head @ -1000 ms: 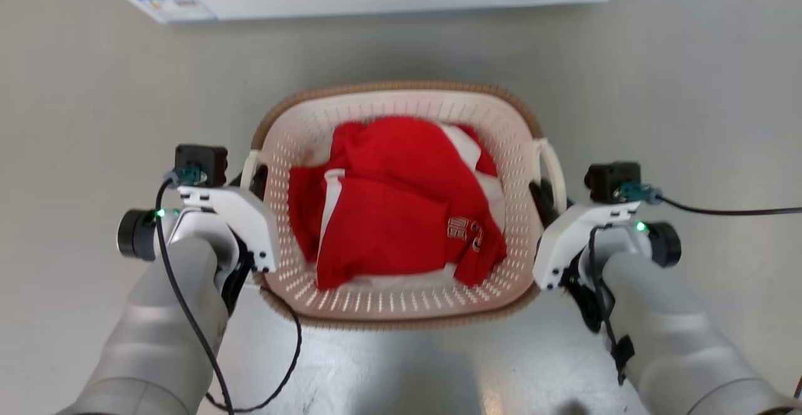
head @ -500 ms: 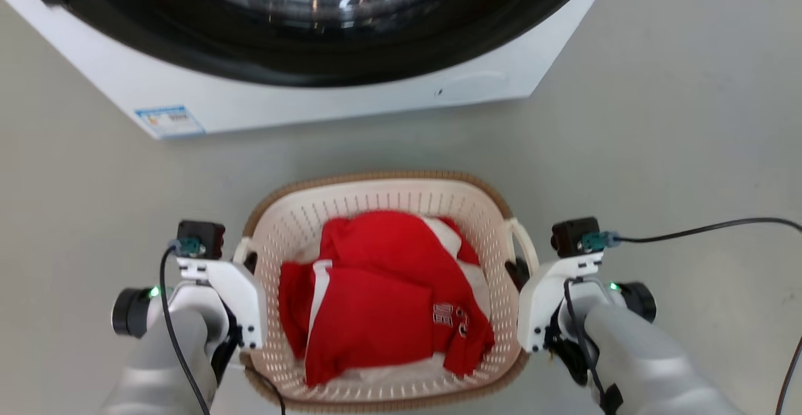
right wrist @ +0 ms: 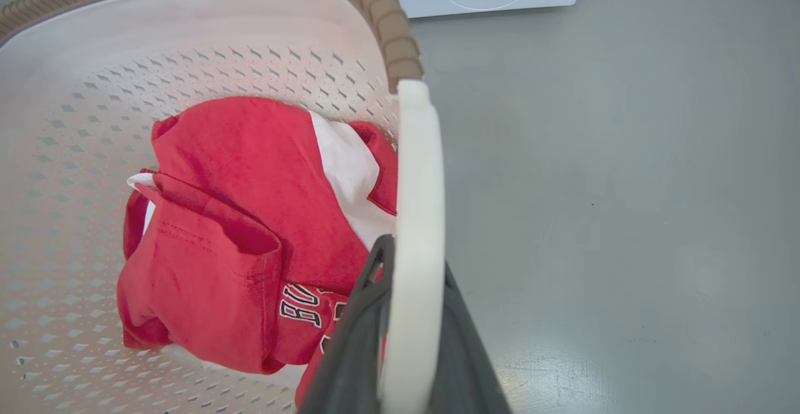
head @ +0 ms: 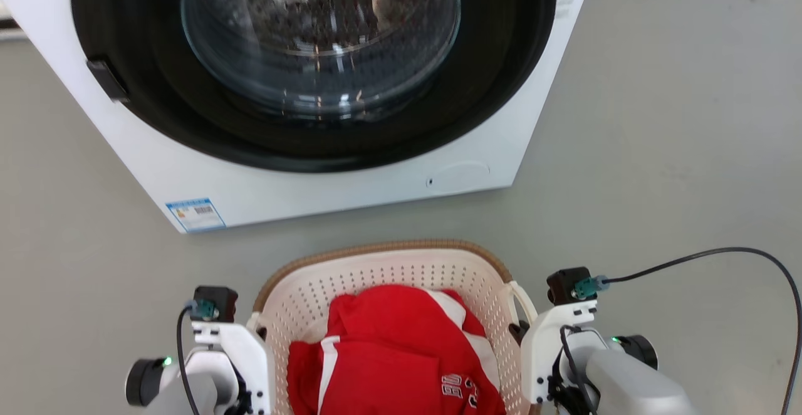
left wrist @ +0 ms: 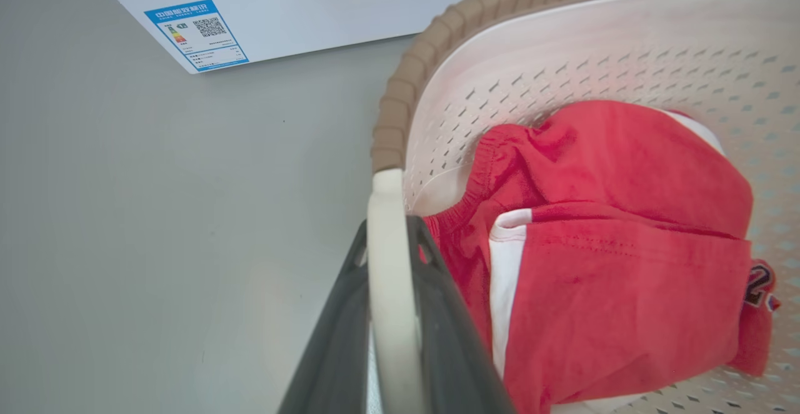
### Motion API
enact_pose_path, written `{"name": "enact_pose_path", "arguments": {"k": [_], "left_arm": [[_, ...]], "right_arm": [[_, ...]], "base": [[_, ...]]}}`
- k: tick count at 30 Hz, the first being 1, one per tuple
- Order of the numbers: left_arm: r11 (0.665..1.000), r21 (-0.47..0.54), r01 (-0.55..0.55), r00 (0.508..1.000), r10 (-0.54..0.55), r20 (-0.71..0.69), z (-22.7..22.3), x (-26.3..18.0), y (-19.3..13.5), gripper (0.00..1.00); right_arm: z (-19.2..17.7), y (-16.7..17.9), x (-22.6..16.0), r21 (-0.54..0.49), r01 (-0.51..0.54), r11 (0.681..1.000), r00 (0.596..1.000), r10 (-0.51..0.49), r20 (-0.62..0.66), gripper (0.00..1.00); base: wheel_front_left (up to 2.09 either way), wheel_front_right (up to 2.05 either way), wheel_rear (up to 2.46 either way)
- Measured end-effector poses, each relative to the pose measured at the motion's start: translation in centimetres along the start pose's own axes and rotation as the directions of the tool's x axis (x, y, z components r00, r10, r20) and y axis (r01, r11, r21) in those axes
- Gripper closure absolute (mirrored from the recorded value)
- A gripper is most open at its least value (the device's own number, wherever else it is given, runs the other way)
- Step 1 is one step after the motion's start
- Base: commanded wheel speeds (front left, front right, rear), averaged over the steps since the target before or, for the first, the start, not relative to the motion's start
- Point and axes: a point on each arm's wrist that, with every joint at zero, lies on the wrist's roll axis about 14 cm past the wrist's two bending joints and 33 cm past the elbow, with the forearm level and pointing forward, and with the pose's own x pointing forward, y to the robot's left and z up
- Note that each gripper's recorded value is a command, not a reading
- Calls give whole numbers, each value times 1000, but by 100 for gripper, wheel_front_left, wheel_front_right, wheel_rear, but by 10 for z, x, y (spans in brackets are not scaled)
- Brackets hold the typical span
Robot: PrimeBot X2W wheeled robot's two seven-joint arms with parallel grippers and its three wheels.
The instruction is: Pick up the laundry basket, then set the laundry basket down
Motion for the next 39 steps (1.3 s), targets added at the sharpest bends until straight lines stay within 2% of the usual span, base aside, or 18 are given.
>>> {"name": "enact_pose_path", "arguments": {"k": [13,39], "left_arm": [[1000,4,-3,1000,3,-19,-16,-37,-9,100],[1000,8,1,1000,-1,-7,-9,-47,-11,100]], "right_arm": [[-14,16,-28,-12,-22,1000,1000,22,-4,100],[-13,23,-37,-26,-36,999,999,36,5,100]], "base": [[0,0,0],[0,0,0]]}}
